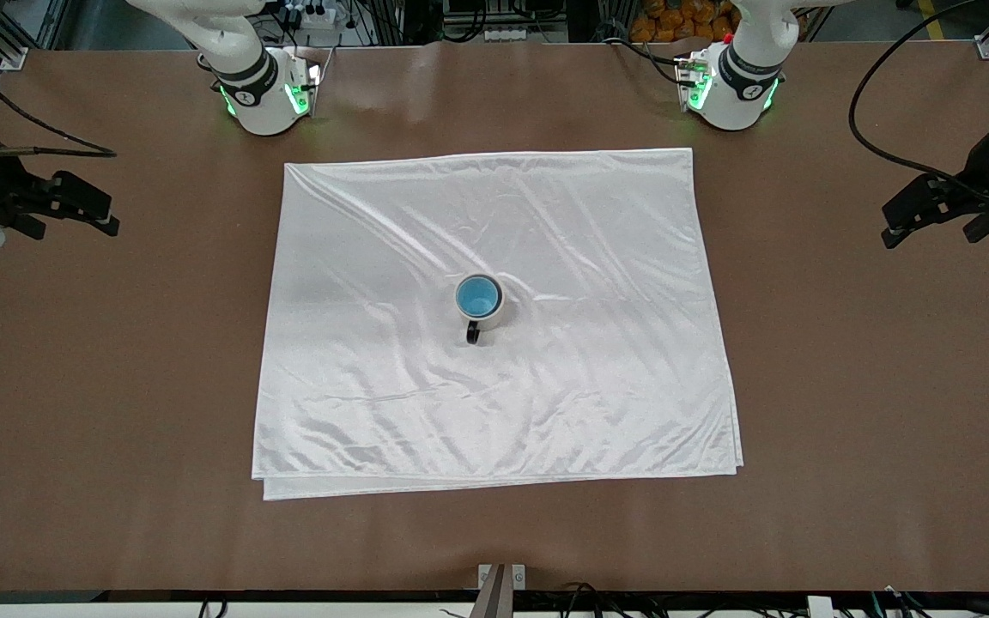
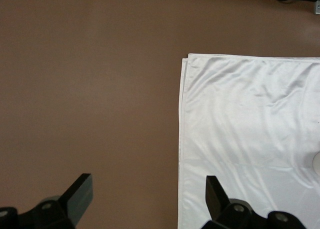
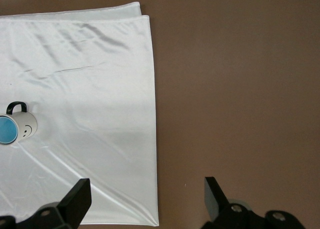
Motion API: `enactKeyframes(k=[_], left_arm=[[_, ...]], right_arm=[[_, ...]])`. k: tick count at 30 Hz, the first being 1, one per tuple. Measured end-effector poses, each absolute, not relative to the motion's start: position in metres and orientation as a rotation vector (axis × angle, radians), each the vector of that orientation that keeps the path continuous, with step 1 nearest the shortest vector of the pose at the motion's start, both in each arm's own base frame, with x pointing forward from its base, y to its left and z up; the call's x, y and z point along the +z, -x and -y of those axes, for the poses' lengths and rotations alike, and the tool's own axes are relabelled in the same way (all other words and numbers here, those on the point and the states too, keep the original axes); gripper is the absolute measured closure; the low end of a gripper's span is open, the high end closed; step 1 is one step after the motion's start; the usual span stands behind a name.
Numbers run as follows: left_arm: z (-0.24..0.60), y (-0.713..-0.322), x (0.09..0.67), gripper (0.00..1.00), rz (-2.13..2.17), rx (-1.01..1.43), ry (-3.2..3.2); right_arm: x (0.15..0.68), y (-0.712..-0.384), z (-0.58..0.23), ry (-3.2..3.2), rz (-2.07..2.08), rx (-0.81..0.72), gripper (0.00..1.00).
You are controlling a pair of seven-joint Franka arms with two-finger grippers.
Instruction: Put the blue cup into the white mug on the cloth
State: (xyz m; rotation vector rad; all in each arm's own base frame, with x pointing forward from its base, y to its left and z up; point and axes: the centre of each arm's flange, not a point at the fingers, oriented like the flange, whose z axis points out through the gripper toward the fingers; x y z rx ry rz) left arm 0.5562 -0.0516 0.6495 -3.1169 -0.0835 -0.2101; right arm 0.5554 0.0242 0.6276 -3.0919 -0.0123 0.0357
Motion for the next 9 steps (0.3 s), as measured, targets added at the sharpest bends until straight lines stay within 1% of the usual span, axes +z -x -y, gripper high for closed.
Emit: enactKeyframes(k=[9], left_arm=[[0.0514,-0.5557,0.6552,0.00,0.084,-0.221,3.117]], right_arm=[[0.6209,-0.5588,-0.0240,3.091,0.012,0.055,0.00]])
